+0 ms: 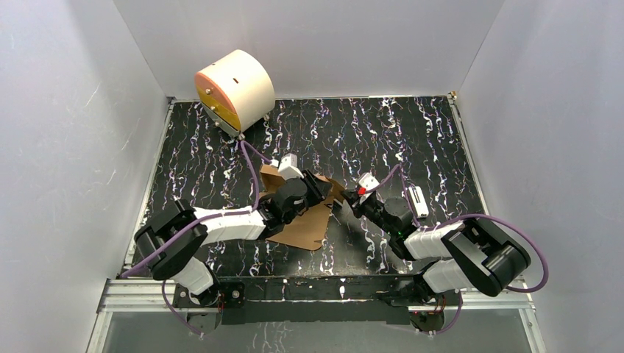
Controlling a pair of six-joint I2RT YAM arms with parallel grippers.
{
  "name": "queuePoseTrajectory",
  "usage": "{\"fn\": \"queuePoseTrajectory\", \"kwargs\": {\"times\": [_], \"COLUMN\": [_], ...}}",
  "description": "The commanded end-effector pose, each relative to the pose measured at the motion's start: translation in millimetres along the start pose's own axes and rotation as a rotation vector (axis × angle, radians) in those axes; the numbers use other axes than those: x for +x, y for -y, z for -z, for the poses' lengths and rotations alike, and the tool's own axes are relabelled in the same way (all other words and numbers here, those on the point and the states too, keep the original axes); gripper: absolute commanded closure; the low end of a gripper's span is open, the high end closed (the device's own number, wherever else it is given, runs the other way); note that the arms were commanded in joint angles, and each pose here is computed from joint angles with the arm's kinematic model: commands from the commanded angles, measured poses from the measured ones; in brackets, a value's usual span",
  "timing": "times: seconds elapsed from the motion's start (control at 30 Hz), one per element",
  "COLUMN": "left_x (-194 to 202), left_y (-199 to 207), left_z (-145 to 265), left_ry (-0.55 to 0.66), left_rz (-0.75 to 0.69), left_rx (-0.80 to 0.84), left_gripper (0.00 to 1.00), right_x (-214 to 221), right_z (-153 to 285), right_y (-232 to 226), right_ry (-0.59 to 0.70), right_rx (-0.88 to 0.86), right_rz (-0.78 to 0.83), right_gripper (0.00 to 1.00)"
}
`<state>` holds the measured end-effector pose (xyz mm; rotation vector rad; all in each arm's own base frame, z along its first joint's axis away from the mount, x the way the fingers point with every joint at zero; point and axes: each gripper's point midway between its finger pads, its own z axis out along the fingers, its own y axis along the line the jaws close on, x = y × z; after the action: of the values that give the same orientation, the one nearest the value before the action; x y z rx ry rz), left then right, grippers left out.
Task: Fold the paper box
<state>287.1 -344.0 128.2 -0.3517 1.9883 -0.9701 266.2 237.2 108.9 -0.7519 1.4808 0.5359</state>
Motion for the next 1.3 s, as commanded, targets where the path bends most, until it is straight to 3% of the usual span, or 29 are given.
{"fn": "queuePoseTrajectory", "kwargs": {"times": [0.0, 0.53, 0.83, 1.0, 1.27], "left_x": [-23, -19, -22, -25, -3], "left_y": [6, -5, -22, -23, -41], "left_z": [-7, -13, -8, 3, 28], "left_ry": [0.124, 0.279, 0.306, 0.3, 0.178], "left_rz": [-0.074, -0.679, -0.716, -0.711, -0.707], "left_rx": [-0.024, -0.211, -0.254, -0.233, -0.127], "left_gripper": [0.72, 0.85, 0.85, 0.74, 0.62], "right_x": [-27, -30, -27, -26, -26], "right_z": [-6, -8, -9, -8, -8], "right_y": [0, -6, -6, -6, -5], "right_ry": [0.083, 0.065, 0.059, 0.058, 0.054], "right_rx": [-0.013, -0.05, -0.052, -0.049, -0.042], "right_rz": [0.0, -0.017, -0.018, -0.02, -0.02], "right_gripper": [1.0, 1.0, 1.0, 1.0, 1.0]}}
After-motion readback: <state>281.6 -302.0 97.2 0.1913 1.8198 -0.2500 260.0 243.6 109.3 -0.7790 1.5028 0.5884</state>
